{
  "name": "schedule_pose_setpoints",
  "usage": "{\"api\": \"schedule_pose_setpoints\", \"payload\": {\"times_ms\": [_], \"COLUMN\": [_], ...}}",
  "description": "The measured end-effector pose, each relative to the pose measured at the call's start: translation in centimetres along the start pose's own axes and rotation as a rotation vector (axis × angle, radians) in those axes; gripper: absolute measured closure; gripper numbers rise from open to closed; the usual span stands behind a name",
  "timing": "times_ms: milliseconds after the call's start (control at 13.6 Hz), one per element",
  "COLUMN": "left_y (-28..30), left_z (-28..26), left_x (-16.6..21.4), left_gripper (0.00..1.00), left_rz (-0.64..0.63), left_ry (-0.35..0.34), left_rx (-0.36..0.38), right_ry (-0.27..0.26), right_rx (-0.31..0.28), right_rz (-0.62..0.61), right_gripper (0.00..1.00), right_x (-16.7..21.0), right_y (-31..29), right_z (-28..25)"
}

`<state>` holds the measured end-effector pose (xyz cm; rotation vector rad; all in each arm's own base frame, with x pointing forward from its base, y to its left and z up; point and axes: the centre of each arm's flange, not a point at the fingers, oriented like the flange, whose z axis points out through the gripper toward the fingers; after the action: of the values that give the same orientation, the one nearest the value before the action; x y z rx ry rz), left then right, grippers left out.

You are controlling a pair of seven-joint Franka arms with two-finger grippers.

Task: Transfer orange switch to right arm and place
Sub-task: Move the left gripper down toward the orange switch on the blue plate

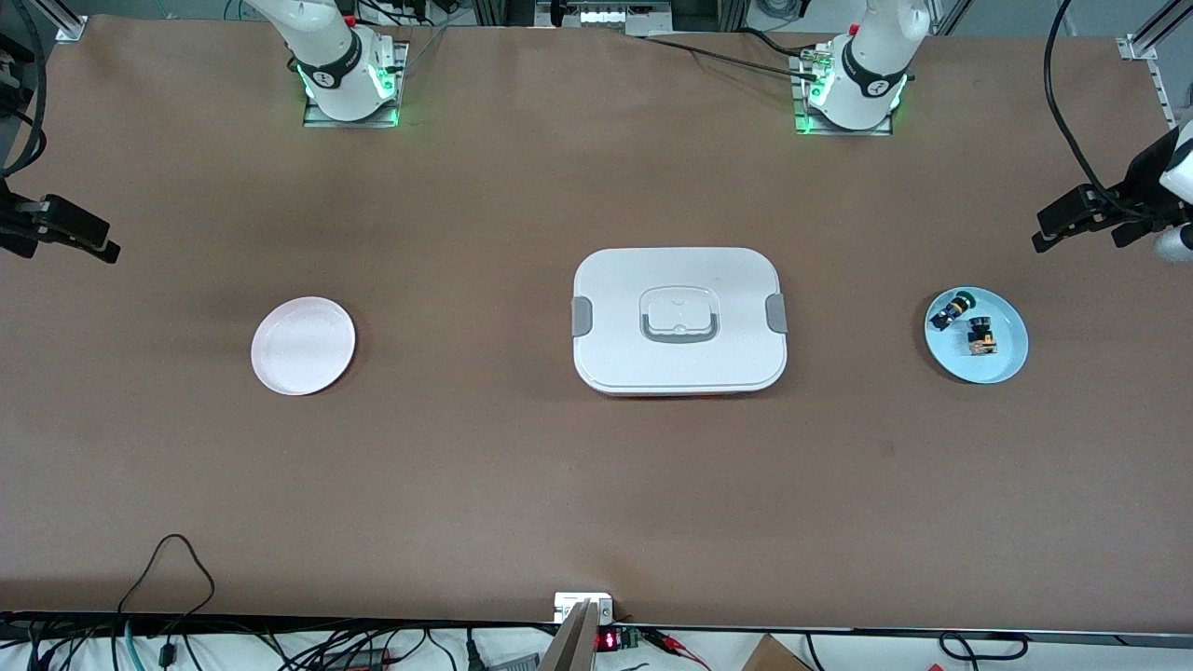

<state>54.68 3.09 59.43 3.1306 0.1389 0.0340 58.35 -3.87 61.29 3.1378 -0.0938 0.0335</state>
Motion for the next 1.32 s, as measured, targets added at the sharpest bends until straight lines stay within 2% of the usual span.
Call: {"api": "schedule_pose_setpoints", "payload": {"times_ms": [294,440,954,1101,1321], "left_y": [0.0,0.0,-0.1,-0.6,-3.5], "left_z": [-0.1,-0.1,3.0,5.2,11.2], "left_x": [0.0,0.1,0.9,1.2,2.0], "left_gripper": [0.0,0.0,0.0,0.0,0.0], "left_rz": [0.0,-0.001,0.056,0.168,0.425], "left_ry": [-0.011,-0.012,-0.077,-0.113,-0.14], "left_rx": [0.0,0.0,0.001,-0.005,-0.031], "right_ry": [-0.003,-0.005,-0.06,-0.054,-0.051], "right_rx": [0.0,-0.022,-0.052,-0.052,-0.052], "right_rz": [-0.003,-0.009,-0.012,-0.013,-0.035], "right_gripper": [0.0,0.0,0.0,0.0,0.0], "right_x": [0.0,0.0,1.6,1.6,1.9], "right_y": [-0.2,-0.2,-0.3,-0.3,-1.4], "right_z": [0.0,0.1,3.7,3.6,4.0]}}
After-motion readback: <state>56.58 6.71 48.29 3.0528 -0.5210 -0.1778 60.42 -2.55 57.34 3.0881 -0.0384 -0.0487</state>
